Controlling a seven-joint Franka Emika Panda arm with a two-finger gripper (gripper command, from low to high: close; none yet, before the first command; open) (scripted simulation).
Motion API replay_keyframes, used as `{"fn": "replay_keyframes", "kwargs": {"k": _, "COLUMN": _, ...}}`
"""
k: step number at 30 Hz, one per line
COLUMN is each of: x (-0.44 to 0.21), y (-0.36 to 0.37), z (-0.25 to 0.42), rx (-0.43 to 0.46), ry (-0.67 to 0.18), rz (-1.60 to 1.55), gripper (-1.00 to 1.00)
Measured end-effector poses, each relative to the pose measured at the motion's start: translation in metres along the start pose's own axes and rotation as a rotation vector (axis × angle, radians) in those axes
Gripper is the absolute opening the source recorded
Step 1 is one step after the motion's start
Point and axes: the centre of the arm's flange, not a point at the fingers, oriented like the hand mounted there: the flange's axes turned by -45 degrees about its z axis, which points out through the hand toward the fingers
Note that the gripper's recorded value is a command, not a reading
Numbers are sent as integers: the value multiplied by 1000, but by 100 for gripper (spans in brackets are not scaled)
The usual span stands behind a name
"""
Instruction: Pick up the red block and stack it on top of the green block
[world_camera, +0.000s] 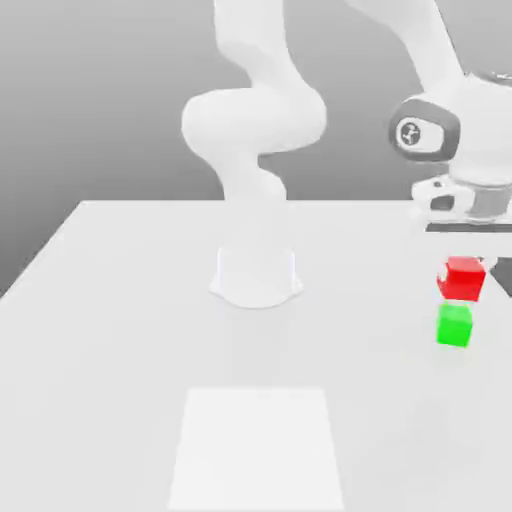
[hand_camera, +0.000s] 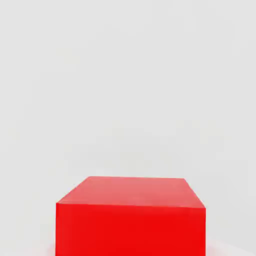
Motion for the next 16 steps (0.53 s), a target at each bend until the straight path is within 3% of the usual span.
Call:
{"fn": "replay_keyframes", "kwargs": {"k": 14, "x": -6, "y": -4, "z": 57, "rx": 0, "ry": 1, "rz": -17, "gripper": -100}}
{"fn": "replay_keyframes", "kwargs": {"k": 15, "x": -6, "y": -3, "z": 62, "rx": -1, "ry": -2, "rz": -18, "gripper": 100}}
{"fn": "replay_keyframes", "kwargs": {"k": 16, "x": -6, "y": -3, "z": 62, "rx": -1, "ry": -2, "rz": -18, "gripper": 100}}
